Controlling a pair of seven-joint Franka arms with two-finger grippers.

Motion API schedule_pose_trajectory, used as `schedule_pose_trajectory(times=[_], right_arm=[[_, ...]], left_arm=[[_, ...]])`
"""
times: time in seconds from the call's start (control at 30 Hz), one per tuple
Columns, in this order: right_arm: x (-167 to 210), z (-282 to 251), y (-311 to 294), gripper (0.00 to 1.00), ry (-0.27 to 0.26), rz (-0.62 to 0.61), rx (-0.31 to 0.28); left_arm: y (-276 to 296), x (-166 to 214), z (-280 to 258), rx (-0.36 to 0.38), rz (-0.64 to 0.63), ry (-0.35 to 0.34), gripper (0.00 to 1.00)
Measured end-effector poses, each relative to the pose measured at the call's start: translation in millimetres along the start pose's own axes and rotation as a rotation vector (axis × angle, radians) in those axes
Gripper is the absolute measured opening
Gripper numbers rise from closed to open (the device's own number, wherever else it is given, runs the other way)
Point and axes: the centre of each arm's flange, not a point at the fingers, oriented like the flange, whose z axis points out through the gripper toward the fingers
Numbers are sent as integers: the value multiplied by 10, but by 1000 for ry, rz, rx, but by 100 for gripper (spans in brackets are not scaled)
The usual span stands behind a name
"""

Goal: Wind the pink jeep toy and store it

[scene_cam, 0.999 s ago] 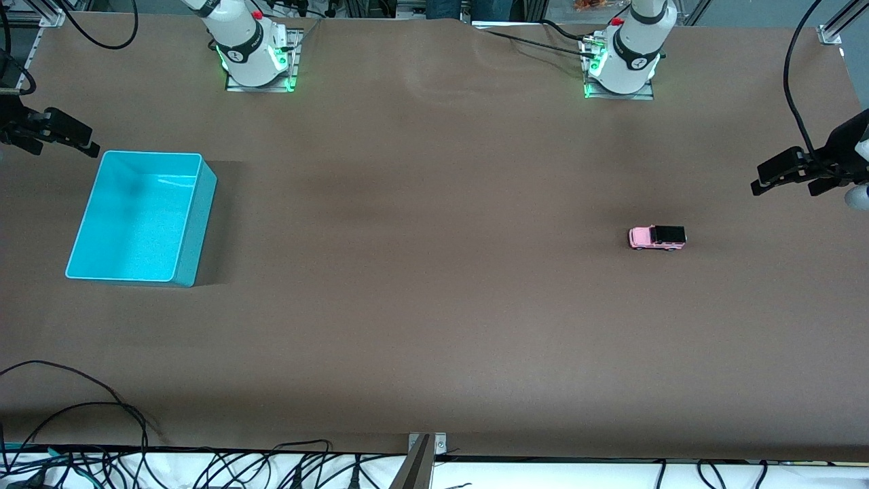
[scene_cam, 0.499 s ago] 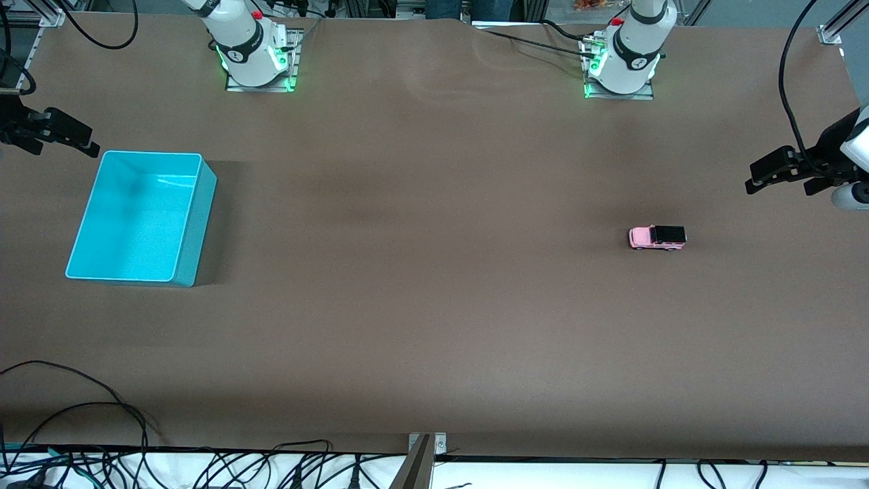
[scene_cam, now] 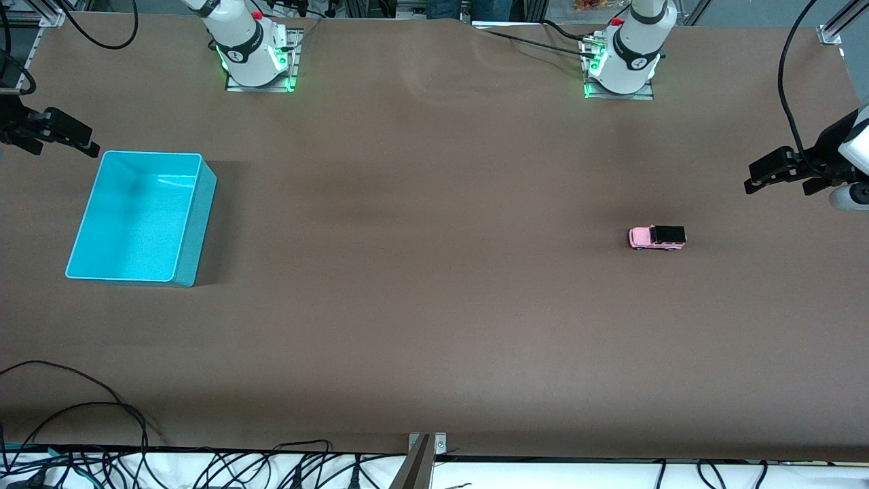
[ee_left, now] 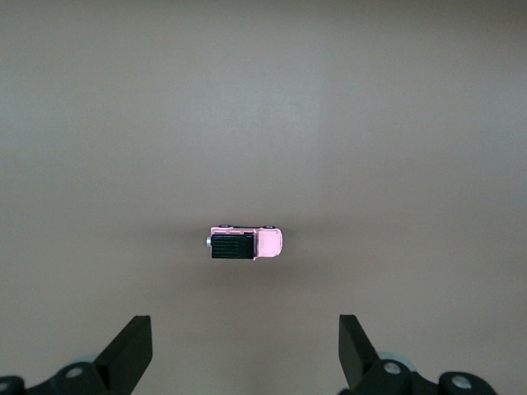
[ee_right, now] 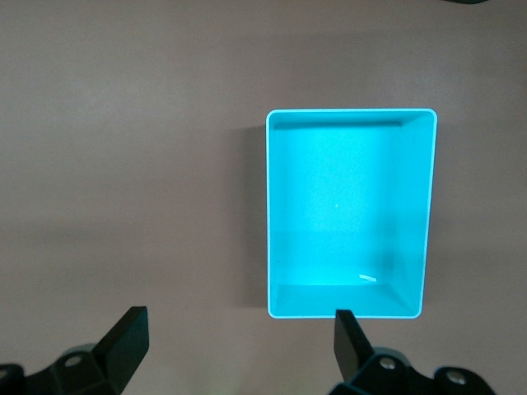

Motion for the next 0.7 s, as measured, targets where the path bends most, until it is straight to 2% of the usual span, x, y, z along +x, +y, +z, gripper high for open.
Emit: schedule_pose_trajectory(times=[0.7], right_arm=[[0, 0, 0, 100, 0, 0, 0]], left_arm=[[-38, -8, -55, 24, -2, 15, 100]])
